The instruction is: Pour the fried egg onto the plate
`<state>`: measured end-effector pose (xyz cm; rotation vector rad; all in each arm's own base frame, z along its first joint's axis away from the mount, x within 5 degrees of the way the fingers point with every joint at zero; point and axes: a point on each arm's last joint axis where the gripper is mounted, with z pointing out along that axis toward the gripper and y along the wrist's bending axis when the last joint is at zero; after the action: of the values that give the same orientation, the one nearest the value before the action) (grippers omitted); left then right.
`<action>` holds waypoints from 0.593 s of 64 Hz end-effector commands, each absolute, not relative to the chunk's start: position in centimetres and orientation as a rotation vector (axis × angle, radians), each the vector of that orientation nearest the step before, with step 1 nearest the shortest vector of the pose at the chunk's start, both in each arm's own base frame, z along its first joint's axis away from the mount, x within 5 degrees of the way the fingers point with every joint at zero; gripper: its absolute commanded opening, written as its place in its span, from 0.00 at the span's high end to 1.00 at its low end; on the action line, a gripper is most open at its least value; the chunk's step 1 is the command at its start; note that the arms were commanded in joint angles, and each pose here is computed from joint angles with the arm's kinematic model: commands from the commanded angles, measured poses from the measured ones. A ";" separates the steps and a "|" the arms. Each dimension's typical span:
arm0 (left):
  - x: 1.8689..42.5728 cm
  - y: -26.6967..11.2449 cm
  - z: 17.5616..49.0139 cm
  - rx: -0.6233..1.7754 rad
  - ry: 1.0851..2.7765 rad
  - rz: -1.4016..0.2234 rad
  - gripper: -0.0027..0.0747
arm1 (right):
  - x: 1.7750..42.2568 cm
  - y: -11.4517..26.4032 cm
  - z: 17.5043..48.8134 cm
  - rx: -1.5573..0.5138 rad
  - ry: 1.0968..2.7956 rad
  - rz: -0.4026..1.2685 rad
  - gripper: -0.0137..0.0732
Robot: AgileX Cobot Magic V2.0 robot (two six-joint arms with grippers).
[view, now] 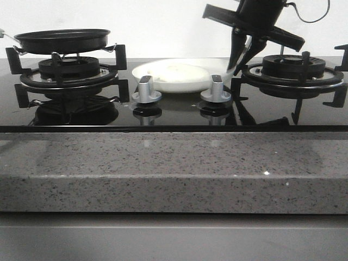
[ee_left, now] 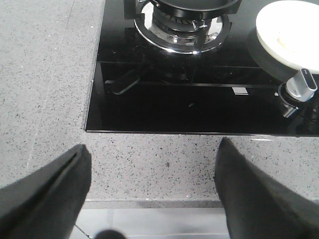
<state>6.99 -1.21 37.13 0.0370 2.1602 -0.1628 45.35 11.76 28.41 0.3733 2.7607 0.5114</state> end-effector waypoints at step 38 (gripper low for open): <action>7.3 -1.3 38.2 0.029 2.081 -0.186 0.30 | 38.7 11.1 42.4 0.015 2.539 0.452 0.52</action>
<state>6.99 -1.21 37.13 0.0370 2.1602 -0.1628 42.24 11.60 38.07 0.1077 2.5783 0.4978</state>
